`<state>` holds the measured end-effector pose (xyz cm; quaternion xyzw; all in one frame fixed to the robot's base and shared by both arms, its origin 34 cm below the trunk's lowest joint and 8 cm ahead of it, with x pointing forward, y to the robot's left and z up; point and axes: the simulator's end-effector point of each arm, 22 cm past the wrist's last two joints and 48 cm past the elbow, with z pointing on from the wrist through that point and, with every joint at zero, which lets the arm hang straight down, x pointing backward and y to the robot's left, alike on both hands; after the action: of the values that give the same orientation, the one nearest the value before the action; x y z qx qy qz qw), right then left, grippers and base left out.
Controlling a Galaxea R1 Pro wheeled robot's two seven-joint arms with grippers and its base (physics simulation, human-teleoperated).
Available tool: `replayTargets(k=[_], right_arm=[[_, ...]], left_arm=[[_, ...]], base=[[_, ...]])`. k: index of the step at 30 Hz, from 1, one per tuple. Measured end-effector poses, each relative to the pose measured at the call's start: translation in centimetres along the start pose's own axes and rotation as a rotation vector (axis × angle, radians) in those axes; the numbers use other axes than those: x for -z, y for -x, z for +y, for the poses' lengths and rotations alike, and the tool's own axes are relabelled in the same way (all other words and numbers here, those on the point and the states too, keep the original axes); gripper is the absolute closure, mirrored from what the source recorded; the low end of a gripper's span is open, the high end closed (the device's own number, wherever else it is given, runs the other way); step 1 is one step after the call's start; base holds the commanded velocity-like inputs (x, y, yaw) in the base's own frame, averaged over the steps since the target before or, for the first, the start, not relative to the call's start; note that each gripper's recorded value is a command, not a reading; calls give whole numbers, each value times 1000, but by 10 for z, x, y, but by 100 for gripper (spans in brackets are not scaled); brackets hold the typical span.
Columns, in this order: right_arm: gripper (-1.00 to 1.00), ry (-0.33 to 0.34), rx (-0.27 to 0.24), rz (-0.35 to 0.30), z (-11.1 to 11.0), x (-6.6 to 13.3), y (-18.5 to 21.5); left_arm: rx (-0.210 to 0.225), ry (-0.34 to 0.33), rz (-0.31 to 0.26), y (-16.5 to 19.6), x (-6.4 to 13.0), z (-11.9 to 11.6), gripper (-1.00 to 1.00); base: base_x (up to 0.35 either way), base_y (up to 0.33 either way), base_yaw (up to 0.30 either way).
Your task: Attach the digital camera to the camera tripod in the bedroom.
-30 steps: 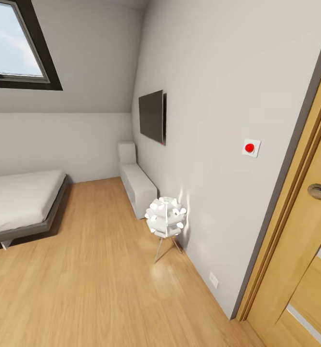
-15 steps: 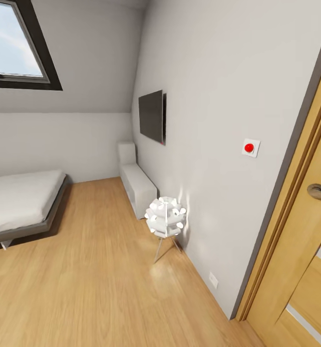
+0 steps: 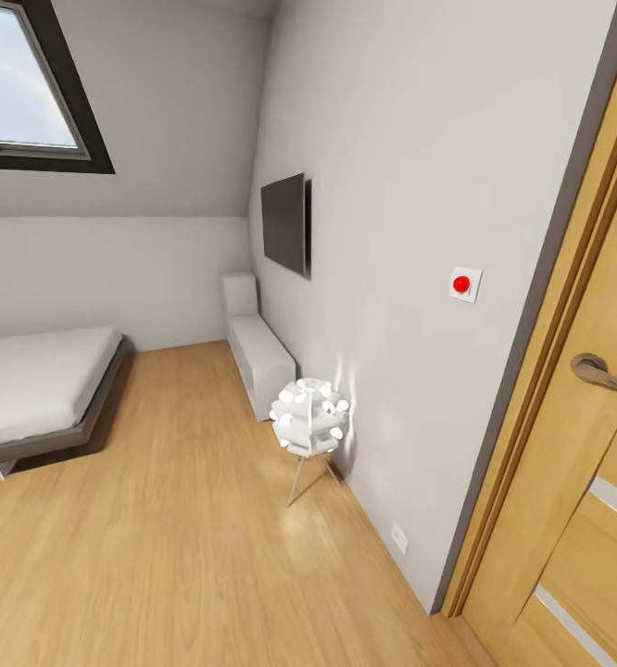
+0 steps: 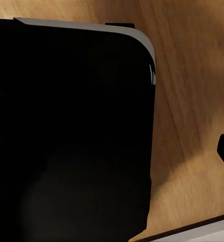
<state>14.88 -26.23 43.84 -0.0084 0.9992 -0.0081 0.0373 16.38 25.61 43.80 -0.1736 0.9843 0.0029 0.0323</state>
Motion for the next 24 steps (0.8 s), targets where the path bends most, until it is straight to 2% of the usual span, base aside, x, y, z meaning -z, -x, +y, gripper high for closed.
replayTargets(k=[18,21,24], right_arm=[[-100,-3,-1,-2,-2,0,1],[-100,-6,-2,-18,-3,-1,10],[-100,-17,0,-73,-5,-1,38]], left_arm=[[7,5,-10,5,0,4,-100],[8,6,-35,18,0,5,-100],[6,0,-92,50,1,4,-100]], base=[[0,-4,0],[0,0,0],[0,0,0]])
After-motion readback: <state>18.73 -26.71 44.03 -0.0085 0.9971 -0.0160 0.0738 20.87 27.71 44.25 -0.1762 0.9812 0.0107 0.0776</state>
